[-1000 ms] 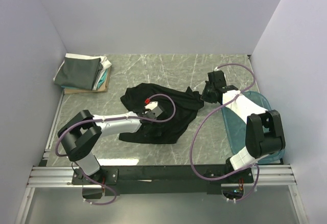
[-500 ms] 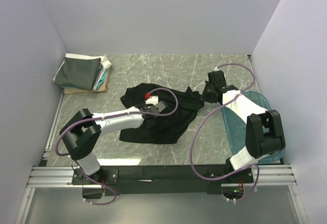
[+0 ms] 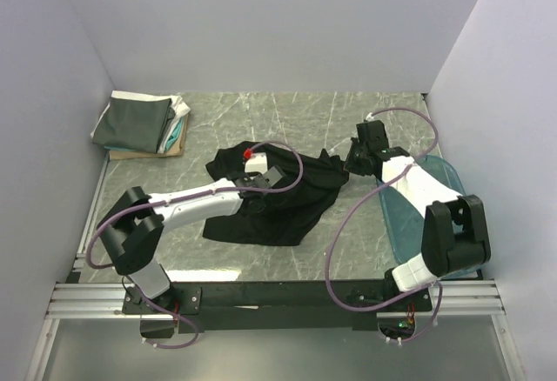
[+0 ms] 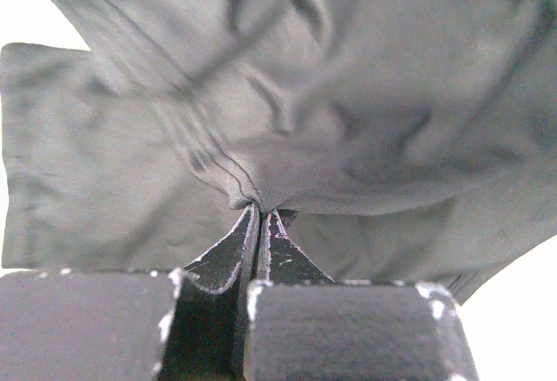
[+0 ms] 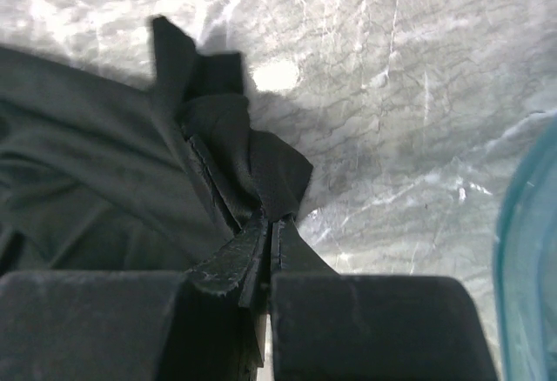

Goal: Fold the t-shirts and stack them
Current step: Flatten the tshirt out

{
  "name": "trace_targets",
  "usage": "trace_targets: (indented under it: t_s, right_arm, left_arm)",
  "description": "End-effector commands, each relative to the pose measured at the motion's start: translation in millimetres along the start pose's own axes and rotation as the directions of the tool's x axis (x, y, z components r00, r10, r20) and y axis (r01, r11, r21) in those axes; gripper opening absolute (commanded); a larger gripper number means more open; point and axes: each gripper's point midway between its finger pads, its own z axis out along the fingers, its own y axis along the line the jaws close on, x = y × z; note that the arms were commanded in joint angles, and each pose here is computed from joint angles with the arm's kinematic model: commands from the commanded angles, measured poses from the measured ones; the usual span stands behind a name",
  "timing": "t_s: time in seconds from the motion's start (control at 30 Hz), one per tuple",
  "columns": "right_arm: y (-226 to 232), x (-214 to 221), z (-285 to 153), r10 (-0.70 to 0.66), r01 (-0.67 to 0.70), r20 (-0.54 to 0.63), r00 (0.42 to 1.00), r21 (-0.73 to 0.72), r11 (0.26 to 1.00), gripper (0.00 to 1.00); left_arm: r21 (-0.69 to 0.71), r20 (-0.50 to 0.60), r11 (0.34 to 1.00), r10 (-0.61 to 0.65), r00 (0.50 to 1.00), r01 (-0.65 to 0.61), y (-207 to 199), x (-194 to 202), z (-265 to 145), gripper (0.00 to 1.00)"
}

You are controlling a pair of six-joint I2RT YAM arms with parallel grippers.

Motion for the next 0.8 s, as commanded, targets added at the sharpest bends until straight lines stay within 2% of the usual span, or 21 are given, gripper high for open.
trace_targets:
  t_s: [0.0, 0.03, 0.13, 0.27, 0.4, 0.43, 0.5, 0.53, 0.6, 0.67, 0.73, 0.77]
  right_arm:
    - [7.8, -25.0, -30.0, -0.018, 0.022, 0.101, 0.995, -0.042, 0.999, 0.00]
    - [9.9, -29.4, -36.7, -0.016, 0.022, 0.115, 0.993, -0.051, 0.998, 0.00]
    - [22.7, -48.5, -71.0, -0.005, 0.027, 0.184, 0.983, -0.115, 0.993, 0.00]
    - [47.5, -78.1, -144.1, 0.024, 0.061, 0.318, 0.948, -0.254, 0.965, 0.00]
    - [77.4, -104.0, -236.2, 0.037, 0.168, 0.447, 0.894, -0.411, 0.896, 0.00]
    - [85.5, -104.2, -255.9, 0.034, 0.202, 0.461, 0.887, -0.453, 0.868, 0.00]
    - [92.6, -111.0, -309.2, 0.050, 0.263, 0.531, 0.846, -0.497, 0.827, 0.00]
    - [98.4, -108.3, -327.8, 0.046, 0.299, 0.545, 0.837, -0.527, 0.795, 0.00]
    - [102.6, -107.1, -377.5, 0.070, 0.362, 0.603, 0.795, -0.564, 0.743, 0.00]
    - [104.7, -98.7, -417.2, 0.089, 0.421, 0.643, 0.761, -0.593, 0.686, 0.00]
    - [103.7, -94.2, -451.1, 0.113, 0.463, 0.680, 0.725, -0.602, 0.650, 0.00]
    - [101.8, -88.6, -467.1, 0.123, 0.486, 0.696, 0.708, -0.605, 0.630, 0.00]
  left_arm:
    - [0.018, 0.210, 0.995, -0.095, 0.973, 0.094, 3.5, -66.5, -40.4, 0.01]
    - [0.014, 0.282, 0.992, -0.123, 0.951, 0.124, 10.1, -86.5, -55.1, 0.01]
    - [0.056, 0.405, 0.979, -0.202, 0.892, 0.197, 21.7, -130.9, -99.3, 0.01]
    - [0.136, 0.574, 0.949, -0.309, 0.758, 0.284, 48.7, -191.7, -172.7, 0.01]
    - [0.265, 0.668, 0.913, -0.406, 0.624, 0.310, 77.2, -233.4, -251.3, 0.01]
    - [0.344, 0.679, 0.883, -0.468, 0.566, 0.318, 86.3, -244.6, -279.2, 0.01]
    - [0.407, 0.695, 0.870, -0.493, 0.524, 0.279, 98.1, -255.7, -314.5, 0.01]
    - [0.488, 0.684, 0.829, -0.557, 0.472, 0.272, 109.3, -262.2, -343.1, 0.01]
    - [0.569, 0.671, 0.803, -0.578, 0.464, 0.178, 110.0, -264.2, -373.1, 0.01]
    - [0.636, 0.661, 0.761, -0.622, 0.419, 0.126, 124.6, -265.2, -404.3, 0.01]
    - [0.678, 0.647, 0.731, -0.646, 0.404, 0.083, 132.7, -264.2, -426.4, 0.01]
    - [0.674, 0.652, 0.735, -0.638, 0.410, 0.071, 135.0, -263.0, -429.5, 0.01]
